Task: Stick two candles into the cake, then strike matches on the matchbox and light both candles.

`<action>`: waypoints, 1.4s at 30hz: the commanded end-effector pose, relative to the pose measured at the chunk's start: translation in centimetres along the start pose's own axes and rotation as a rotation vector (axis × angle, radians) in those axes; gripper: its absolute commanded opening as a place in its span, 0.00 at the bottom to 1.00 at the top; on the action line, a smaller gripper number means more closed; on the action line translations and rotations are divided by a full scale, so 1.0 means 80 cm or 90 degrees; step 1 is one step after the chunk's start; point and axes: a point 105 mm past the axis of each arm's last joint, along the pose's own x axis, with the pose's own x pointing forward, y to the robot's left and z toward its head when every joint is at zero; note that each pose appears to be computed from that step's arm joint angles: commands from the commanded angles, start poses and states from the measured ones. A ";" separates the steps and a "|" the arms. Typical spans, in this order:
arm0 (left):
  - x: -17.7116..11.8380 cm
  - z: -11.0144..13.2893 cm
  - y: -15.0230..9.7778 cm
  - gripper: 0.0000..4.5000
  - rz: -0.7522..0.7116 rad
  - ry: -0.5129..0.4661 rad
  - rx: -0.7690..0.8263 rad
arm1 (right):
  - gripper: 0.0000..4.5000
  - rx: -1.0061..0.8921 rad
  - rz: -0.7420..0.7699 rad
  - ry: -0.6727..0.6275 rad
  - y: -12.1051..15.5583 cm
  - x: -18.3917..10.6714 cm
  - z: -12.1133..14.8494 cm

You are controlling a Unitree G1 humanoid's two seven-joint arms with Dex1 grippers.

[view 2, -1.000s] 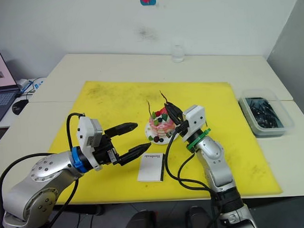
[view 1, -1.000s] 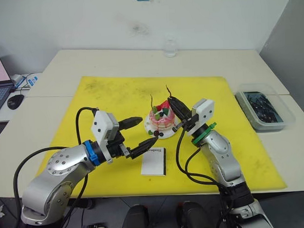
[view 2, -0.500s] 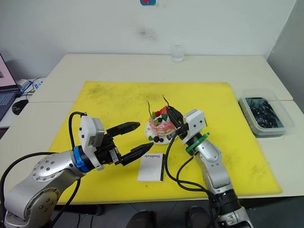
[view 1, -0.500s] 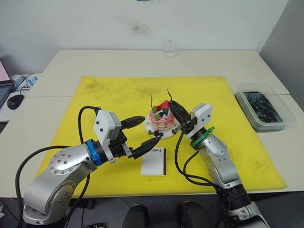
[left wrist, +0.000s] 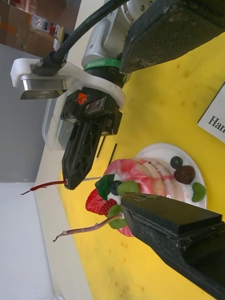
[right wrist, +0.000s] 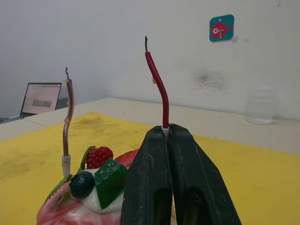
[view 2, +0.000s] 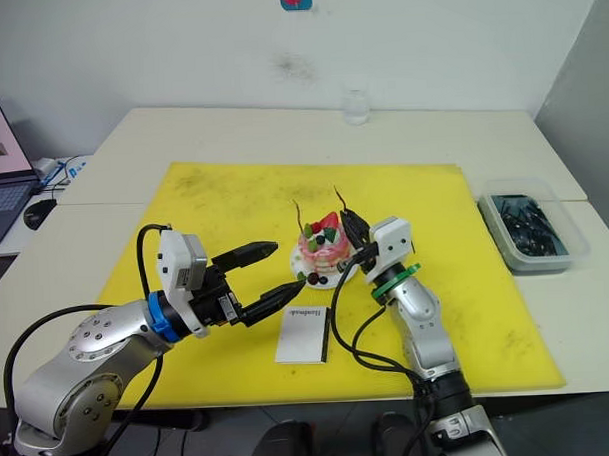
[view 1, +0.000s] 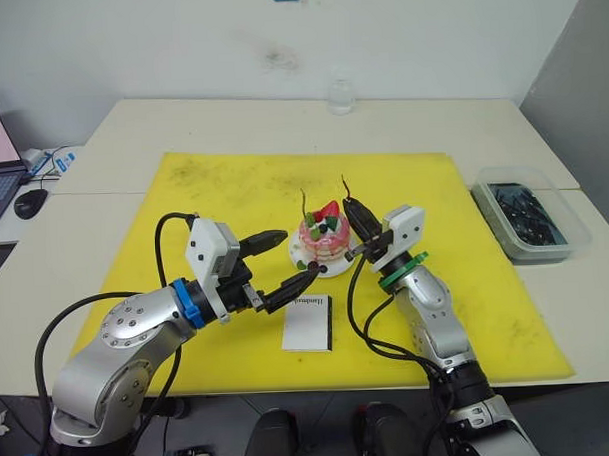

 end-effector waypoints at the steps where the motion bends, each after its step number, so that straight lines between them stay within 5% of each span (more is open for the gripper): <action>1: 0.000 0.011 -0.001 1.00 -0.004 -0.015 0.025 | 0.01 -0.007 0.006 -0.040 0.002 0.007 0.018; 42: 0.004 0.001 -0.006 1.00 -0.024 -0.010 0.026 | 0.01 0.007 -0.017 0.056 0.005 -0.014 -0.023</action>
